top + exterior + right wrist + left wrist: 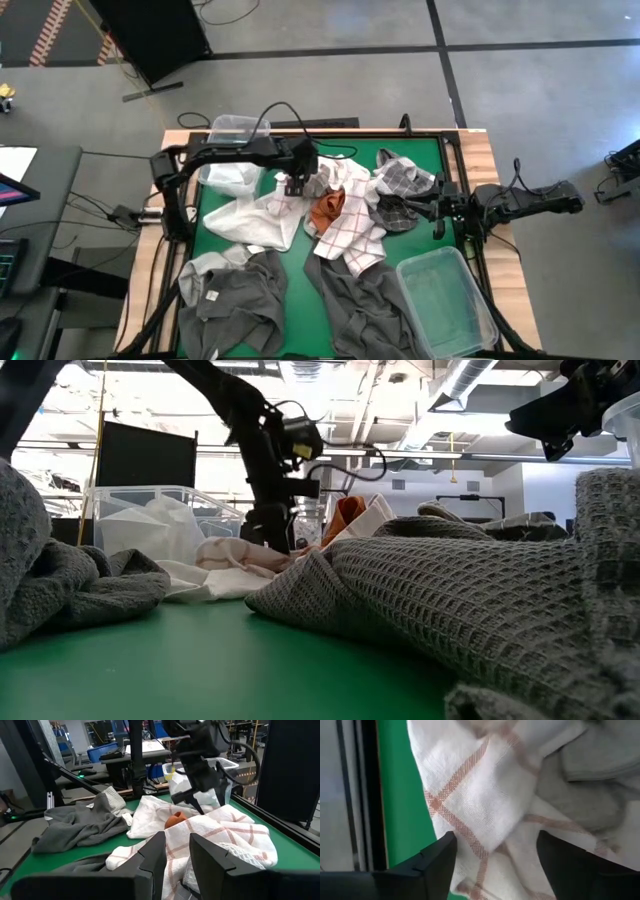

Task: Sort towels by color in basket
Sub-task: Put the white patterned towel into the top transparent bin

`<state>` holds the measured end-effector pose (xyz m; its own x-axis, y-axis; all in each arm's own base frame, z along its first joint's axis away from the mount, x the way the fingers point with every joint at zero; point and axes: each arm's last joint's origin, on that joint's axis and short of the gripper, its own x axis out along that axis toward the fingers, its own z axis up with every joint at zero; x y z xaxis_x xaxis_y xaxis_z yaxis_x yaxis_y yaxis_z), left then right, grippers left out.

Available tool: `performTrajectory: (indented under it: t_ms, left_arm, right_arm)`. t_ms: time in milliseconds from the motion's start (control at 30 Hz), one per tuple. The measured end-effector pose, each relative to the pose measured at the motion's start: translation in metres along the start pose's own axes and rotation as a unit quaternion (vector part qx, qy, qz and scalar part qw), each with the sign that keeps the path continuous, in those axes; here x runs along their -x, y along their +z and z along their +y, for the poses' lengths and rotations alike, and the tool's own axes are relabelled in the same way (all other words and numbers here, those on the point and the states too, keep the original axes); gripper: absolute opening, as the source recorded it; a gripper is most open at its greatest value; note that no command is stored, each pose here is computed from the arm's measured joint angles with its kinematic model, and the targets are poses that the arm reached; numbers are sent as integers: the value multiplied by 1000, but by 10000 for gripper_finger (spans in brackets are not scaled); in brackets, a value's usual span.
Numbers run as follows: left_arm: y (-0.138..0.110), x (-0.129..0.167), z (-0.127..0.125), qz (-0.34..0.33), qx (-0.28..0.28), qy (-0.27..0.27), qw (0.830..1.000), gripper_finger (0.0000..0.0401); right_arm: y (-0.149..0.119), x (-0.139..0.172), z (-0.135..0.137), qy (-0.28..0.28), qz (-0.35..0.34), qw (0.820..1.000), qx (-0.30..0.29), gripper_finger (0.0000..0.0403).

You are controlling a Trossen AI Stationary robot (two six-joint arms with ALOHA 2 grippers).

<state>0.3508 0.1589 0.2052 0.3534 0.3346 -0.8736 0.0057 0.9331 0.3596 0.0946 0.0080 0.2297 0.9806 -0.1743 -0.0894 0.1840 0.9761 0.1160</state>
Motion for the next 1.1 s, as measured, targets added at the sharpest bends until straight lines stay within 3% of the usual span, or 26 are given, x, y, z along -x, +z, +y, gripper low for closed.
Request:
performTrajectory:
  t_ms: [167,333,467,600,667,800,1100]
  left_arm:
    - [-4,-16,0,0,15,-44,999,287]
    - [-5,-29,-2,0,20,-55,998,253]
    - [-5,-32,-2,9,4,-42,999,169]
    - [-5,-25,-1,16,-12,-30,999,39]
    - [-4,-16,-1,18,-19,-22,999,16]
    - [5,10,-1,25,-37,-16,999,8]
    - [29,104,11,-37,-43,45,997,3]
  right_arm:
    - [0,0,0,0,0,1000,2,118]
    - [0,0,0,0,0,1000,2,118]
    - [0,0,0,0,0,1000,2,118]
    - [0,0,0,0,1,1000,2,118]
    - [0,0,0,0,1,1000,2,118]
    - [0,0,0,0,1,1000,2,118]
    - [0,0,0,0,0,1000,1,118]
